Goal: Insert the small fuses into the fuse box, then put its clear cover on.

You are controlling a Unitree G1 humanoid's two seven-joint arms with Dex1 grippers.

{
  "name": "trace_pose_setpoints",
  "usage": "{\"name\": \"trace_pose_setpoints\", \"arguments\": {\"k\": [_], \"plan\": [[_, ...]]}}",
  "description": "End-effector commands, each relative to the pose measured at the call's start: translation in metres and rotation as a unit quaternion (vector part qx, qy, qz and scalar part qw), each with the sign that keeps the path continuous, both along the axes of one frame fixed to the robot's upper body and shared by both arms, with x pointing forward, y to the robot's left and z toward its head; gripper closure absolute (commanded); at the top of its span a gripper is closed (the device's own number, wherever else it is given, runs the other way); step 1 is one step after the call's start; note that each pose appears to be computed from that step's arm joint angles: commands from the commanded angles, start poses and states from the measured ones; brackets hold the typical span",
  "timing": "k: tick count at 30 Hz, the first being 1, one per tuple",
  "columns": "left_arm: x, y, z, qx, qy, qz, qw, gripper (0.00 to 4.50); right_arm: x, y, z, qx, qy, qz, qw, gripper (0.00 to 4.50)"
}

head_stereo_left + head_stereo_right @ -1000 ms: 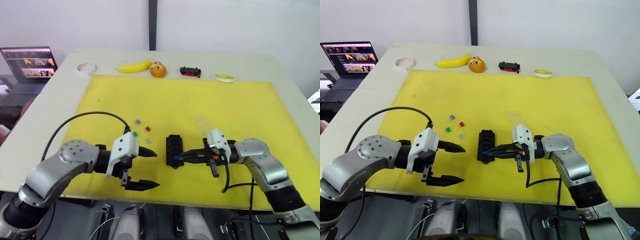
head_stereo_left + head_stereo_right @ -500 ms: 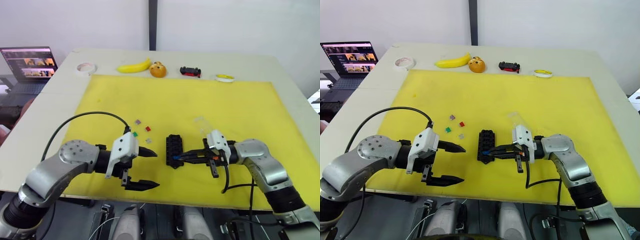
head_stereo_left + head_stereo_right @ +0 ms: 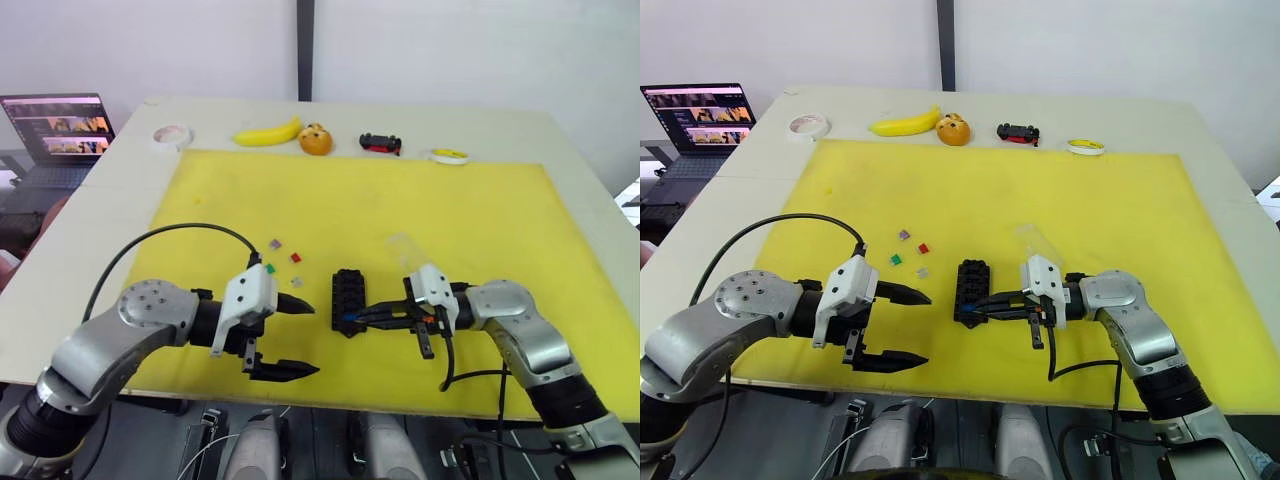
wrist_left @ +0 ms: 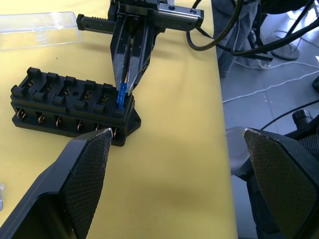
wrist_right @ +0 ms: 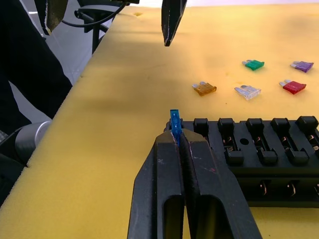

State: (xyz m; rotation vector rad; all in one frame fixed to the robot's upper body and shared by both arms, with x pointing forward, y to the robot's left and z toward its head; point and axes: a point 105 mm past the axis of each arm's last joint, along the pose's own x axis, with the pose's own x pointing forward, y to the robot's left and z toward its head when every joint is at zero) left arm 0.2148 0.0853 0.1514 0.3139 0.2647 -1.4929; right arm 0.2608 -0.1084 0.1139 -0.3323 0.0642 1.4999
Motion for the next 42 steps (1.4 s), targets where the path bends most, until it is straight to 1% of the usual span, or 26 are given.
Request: {"name": "trace_pose_setpoints", "arguments": {"k": [1,9,10,11,14,19,25,29,32,33,35,38,42], "plan": [[-0.004,-0.005,0.005,-0.002,-0.018,-0.013,1.000,0.08,-0.003,0.003,-0.001,-0.003,-0.004,0.005,1.000,4.50],[-0.004,-0.006,0.005,-0.003,-0.018,-0.013,1.000,0.08,-0.003,0.000,0.002,-0.006,-0.006,0.004,1.000,4.50],[-0.004,-0.006,0.005,-0.003,-0.018,-0.013,1.000,0.00,-0.003,0.000,0.004,-0.005,-0.008,0.006,1.000,3.85],[-0.004,-0.006,0.005,-0.004,-0.018,-0.013,1.000,0.00,-0.003,0.000,0.005,-0.005,-0.010,0.007,1.000,3.55],[-0.004,-0.006,0.005,-0.004,-0.018,-0.013,1.000,0.00,-0.004,0.002,0.012,-0.002,-0.018,0.012,1.000,2.14],[-0.004,-0.006,0.004,-0.005,-0.017,-0.014,1.000,0.00,-0.005,0.007,0.032,0.016,-0.029,0.020,0.999,2.14],[-0.004,-0.006,0.004,-0.004,-0.017,-0.013,1.000,0.00,-0.011,0.013,0.051,0.035,-0.010,0.031,0.999,2.14],[-0.004,-0.006,0.003,-0.004,-0.016,-0.012,1.000,0.00,-0.007,0.017,0.062,0.046,-0.008,0.013,0.999,2.14],[-0.004,-0.005,0.003,-0.004,-0.016,-0.011,1.000,0.00,-0.004,0.019,0.059,0.045,0.001,-0.003,0.999,2.90],[-0.004,-0.005,0.003,-0.003,-0.016,-0.009,1.000,0.00,-0.003,0.020,0.057,0.044,0.003,-0.009,0.999,3.35],[-0.002,-0.002,0.003,-0.002,-0.017,-0.002,1.000,0.00,-0.001,0.019,0.051,0.032,0.004,-0.019,0.999,4.42],[0.003,0.003,0.004,-0.001,-0.022,0.011,1.000,0.00,0.000,0.018,0.042,0.019,0.010,-0.031,0.999,4.48],[0.012,0.008,0.006,-0.002,-0.030,0.032,0.999,0.00,-0.003,0.018,0.030,-0.003,0.007,-0.029,1.000,4.48]]}}
